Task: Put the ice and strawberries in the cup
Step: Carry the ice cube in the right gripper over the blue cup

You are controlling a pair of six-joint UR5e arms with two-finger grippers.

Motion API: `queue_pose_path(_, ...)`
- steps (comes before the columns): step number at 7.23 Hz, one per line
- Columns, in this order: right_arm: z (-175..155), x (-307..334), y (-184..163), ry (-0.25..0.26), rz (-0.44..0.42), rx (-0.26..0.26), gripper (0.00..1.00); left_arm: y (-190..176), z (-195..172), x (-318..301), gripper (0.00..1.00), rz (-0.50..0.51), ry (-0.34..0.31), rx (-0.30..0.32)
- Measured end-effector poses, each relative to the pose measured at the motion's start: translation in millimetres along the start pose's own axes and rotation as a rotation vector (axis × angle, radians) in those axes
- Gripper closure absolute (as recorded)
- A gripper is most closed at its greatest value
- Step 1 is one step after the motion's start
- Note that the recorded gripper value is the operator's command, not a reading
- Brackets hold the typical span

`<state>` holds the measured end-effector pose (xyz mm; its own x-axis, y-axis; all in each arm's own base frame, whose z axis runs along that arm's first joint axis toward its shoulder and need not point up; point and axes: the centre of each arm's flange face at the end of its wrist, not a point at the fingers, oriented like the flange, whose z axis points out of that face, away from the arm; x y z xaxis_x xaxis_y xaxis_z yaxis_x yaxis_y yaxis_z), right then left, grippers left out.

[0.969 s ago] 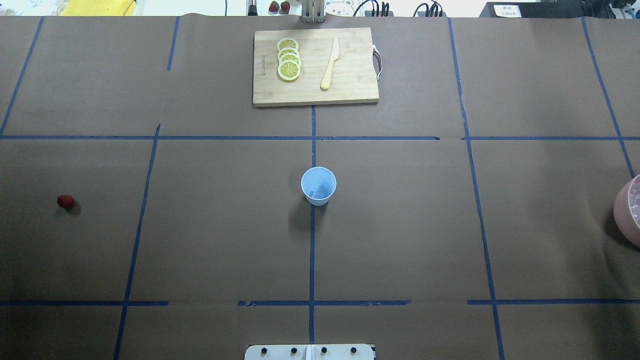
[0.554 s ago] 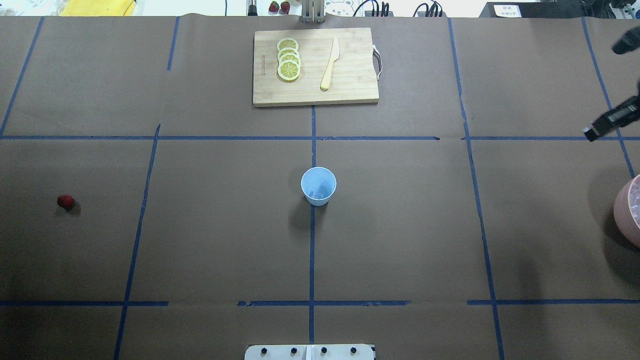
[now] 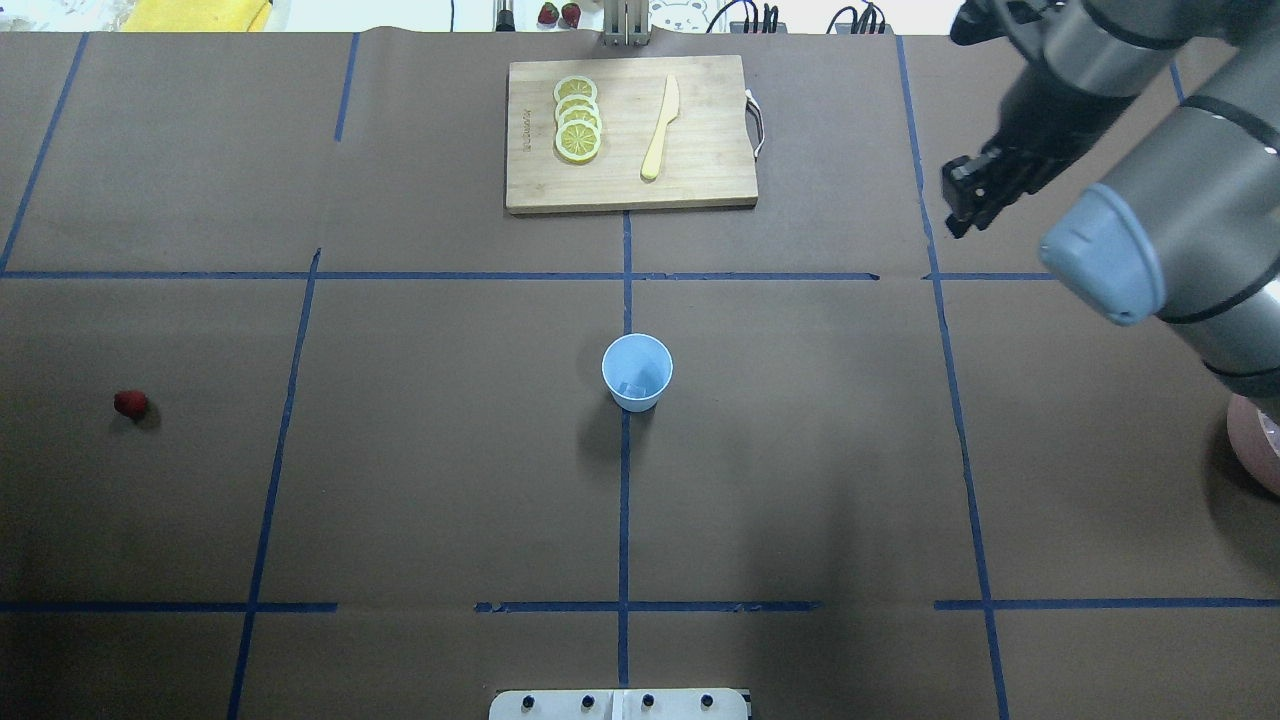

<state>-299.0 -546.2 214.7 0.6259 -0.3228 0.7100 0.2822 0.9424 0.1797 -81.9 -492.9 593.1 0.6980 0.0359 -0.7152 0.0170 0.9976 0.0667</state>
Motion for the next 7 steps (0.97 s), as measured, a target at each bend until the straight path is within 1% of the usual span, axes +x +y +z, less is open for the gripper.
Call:
queue_pose_path(1,8,-39,-14,0.003,0.024,-0.009,1.0,-1,0,0,0.0,0.001,0.0,0.001)
queue_pose_path(2,22,-76,-19,0.011,0.041,-0.011,1.0,-1,0,0,0.0,0.001,0.0,0.001)
queue_pose_path(3,42,-108,-20,0.019,0.055,0.004,1.0,0,0,0,0.0,0.0,0.0,0.0)
queue_pose_path(5,93,-172,-23,0.036,0.081,0.033,1.0,0,1,-1,0.0,-0.001,-0.001,-0.001)
queue_pose_path(6,111,-192,-19,0.049,0.081,0.036,1.0,0,1,-1,0.0,-0.001,-0.001,-0.001)
queue_pose_path(7,121,-204,-15,0.056,0.084,0.035,1.0,0,1,-1,0.0,-0.001,-0.001,-0.001)
